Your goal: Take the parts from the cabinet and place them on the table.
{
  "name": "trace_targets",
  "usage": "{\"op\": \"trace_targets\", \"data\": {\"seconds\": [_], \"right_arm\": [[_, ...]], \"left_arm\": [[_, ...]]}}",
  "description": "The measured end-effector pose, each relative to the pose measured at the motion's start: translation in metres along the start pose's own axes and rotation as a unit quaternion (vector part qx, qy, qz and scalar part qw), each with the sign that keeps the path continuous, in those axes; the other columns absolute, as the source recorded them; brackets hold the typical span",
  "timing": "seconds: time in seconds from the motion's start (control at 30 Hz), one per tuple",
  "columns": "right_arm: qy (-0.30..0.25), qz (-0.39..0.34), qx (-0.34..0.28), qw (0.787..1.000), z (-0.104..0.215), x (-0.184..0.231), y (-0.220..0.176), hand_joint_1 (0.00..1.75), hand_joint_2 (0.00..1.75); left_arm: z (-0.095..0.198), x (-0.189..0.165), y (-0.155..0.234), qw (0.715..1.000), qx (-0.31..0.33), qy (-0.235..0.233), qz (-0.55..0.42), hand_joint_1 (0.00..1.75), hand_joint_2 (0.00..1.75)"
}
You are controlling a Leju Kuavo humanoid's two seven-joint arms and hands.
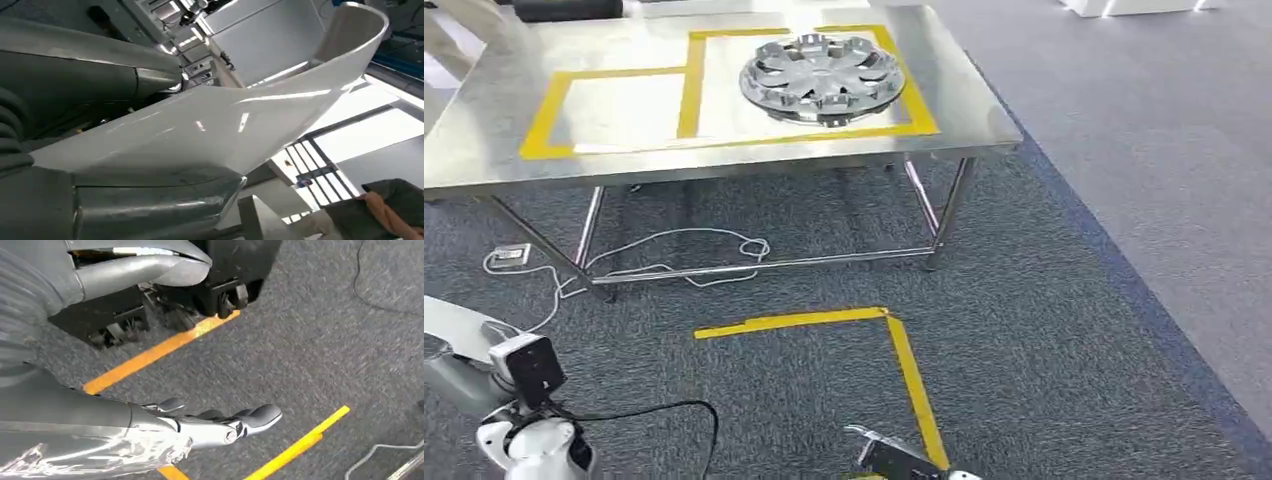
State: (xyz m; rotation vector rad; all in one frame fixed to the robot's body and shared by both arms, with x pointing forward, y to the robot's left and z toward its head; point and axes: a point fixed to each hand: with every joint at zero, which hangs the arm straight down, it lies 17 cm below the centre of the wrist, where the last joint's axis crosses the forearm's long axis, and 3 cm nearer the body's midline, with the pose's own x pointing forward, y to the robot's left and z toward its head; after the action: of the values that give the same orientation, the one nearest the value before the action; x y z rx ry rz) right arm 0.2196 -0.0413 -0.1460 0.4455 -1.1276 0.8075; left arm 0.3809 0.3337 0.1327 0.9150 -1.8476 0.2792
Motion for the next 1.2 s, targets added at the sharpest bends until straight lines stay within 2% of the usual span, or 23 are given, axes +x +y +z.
{"op": "trace_targets", "data": {"seconds": [0.53, 1.2], "right_arm": [[0.018, -0.027, -0.007, 0.999, 0.021, -0.024, 0.009, 0.00, 1.75], [0.001, -0.023, -0.012, 1.000, 0.010, -0.009, -0.005, 0.00, 1.75]], "left_arm": [[0.009, 0.012, -0.013, 1.000, -0.024, -0.017, -0.003, 1.75, 1.75], [0.003, 0.014, -0.008, 1.000, -0.013, -0.018, 0.004, 1.75, 1.75]]}}
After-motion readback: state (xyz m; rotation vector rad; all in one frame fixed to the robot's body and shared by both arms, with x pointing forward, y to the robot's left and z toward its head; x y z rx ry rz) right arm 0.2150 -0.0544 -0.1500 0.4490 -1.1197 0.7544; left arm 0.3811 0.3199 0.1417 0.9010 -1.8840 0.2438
